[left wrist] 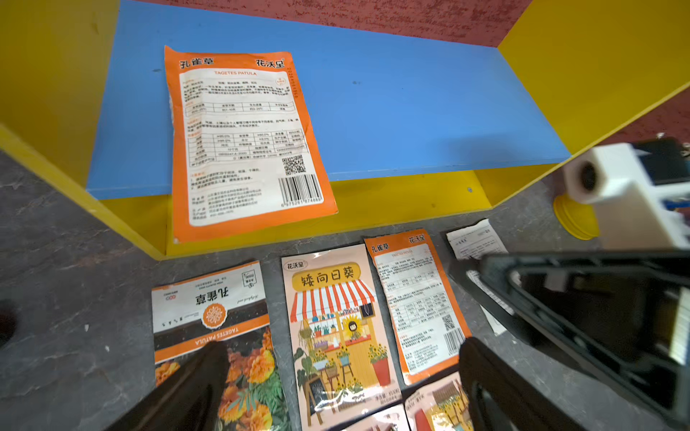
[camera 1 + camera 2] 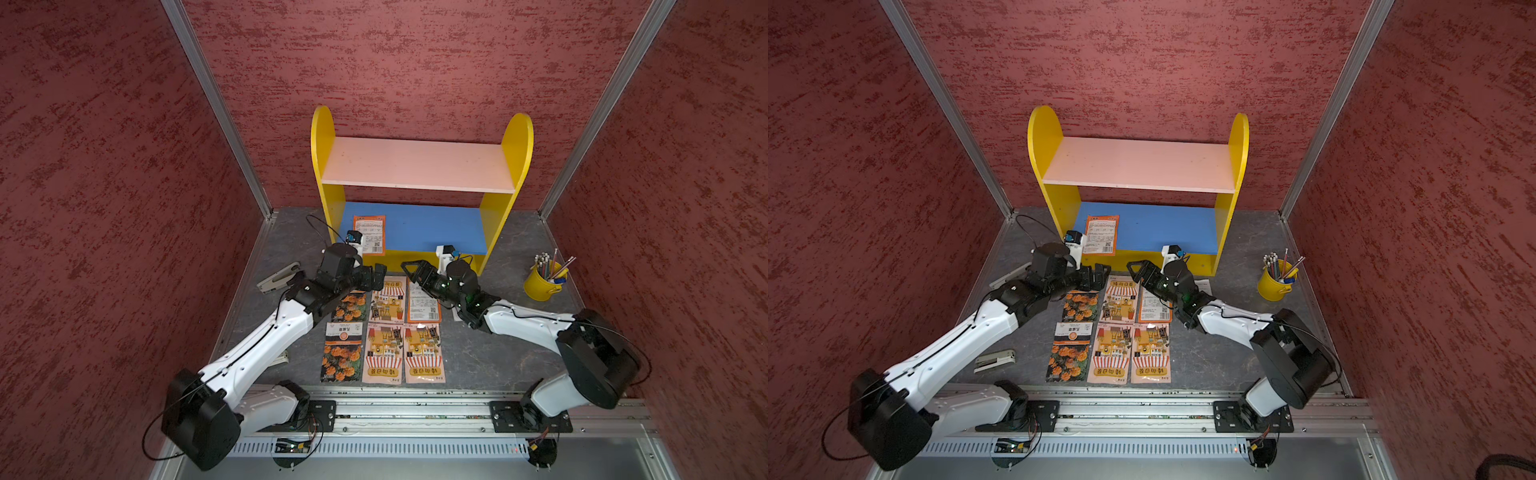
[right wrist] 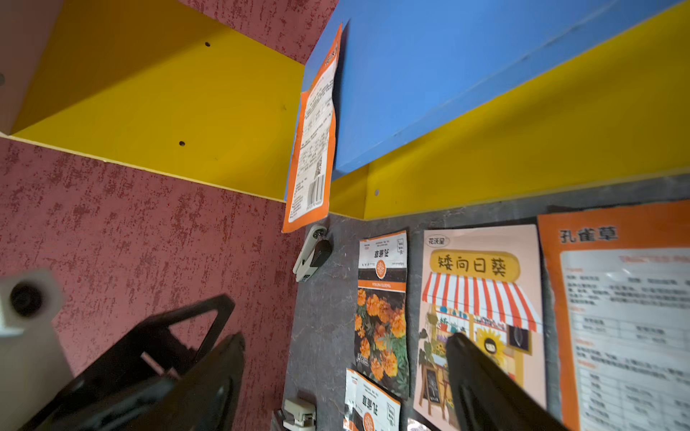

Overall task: Take the seed bag off the shelf
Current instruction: Pick up the seed packet from the shelf.

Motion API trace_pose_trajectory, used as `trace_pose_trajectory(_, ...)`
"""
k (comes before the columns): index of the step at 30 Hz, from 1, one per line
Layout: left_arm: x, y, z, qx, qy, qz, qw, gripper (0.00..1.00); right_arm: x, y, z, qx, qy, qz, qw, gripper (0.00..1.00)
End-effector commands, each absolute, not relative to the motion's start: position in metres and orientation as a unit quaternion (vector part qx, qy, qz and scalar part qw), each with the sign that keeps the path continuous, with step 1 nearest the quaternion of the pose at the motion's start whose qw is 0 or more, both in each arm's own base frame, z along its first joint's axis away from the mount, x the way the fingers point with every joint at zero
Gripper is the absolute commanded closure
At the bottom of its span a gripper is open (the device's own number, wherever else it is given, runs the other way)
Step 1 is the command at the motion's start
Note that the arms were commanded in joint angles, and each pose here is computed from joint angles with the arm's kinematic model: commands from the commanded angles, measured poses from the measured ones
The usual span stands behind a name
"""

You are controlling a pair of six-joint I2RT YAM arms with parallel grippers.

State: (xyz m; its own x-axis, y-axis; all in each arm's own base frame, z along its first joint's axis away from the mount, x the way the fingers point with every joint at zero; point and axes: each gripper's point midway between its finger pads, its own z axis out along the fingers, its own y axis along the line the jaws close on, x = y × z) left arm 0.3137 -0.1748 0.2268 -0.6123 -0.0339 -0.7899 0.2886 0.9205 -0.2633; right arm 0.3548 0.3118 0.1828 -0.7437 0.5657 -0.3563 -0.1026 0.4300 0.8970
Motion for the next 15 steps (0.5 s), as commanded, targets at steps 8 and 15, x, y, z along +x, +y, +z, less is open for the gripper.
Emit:
trace_pose_trajectory(8,0.256,-0.148,0.237,0.031,0.872,-0.241,0.424,0.0,0.399,0.353,0.212,0.168,0.732,0.565,0.342,0.3)
trace_pose_trajectory(15,0.247,-0.148,0.251,0.012,0.853,-0.299,0.428,0.0,0.412,0.371,0.208,0.163,0.734,0.569,0.333,0.35)
